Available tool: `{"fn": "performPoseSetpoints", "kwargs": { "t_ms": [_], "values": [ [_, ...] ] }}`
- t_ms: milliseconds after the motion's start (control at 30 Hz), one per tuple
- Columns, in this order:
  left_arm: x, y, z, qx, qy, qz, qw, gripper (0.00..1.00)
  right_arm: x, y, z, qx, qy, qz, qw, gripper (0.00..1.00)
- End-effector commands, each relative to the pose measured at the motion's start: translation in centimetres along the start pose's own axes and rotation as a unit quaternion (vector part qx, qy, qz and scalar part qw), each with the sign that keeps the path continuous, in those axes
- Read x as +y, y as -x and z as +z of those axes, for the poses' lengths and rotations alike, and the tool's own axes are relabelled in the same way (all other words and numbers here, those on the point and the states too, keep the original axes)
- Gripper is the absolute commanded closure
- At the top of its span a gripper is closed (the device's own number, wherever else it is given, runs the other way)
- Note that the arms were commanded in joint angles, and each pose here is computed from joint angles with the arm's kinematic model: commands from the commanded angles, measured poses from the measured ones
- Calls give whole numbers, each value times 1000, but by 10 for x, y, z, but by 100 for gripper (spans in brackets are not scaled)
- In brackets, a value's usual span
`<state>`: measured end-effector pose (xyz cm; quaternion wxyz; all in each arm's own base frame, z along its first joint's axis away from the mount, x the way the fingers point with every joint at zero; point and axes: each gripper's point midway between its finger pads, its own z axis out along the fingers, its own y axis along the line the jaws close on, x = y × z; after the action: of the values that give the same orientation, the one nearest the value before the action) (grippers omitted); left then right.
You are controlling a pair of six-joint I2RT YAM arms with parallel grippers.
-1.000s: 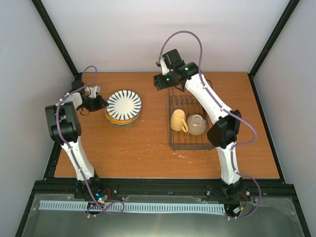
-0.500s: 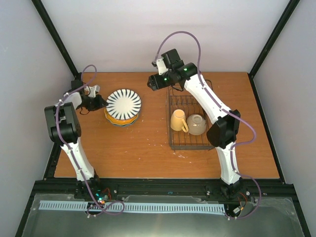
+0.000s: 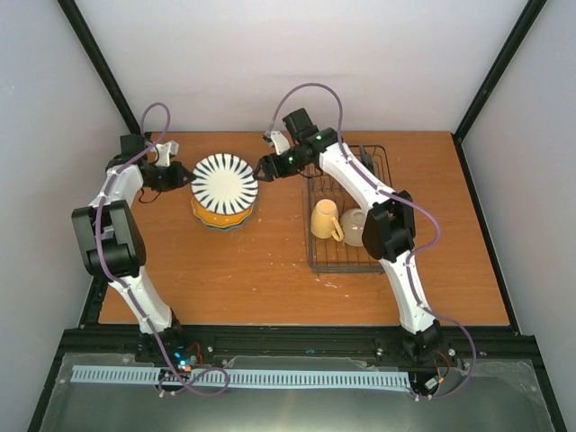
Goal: Load the mixed dishes into the dish rack
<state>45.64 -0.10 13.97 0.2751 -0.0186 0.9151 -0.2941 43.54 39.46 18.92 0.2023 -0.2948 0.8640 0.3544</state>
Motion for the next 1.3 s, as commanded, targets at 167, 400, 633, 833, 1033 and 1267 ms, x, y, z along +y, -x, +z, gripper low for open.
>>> {"fn": "performPoseSetpoints", "kwargs": {
  "t_ms": [167, 400, 633, 833, 1033, 1267],
  "values": [
    [-33, 13, -15, -26, -55, 28, 998, 99, 7, -9, 23, 13, 43, 13, 999, 26],
    [-43, 10, -16, -32, -86, 37, 995, 99, -3, -20, 41, 30, 48, 30, 998, 25],
    [-68, 18, -28, -47, -146, 44, 987, 99, -8, -26, 50, 38, 53, 37, 997, 25],
    [-87, 30, -42, -59, -172, 57, 982, 99, -5, -27, 56, 39, 74, 43, 996, 24],
    [-101, 38, -51, -76, -208, 53, 974, 100, 29, -9, 54, 17, 175, 52, 983, 33],
    [-108, 40, -54, -80, -231, 46, 968, 99, 83, 15, 35, -5, 278, 32, 960, 97]
  ]
}}
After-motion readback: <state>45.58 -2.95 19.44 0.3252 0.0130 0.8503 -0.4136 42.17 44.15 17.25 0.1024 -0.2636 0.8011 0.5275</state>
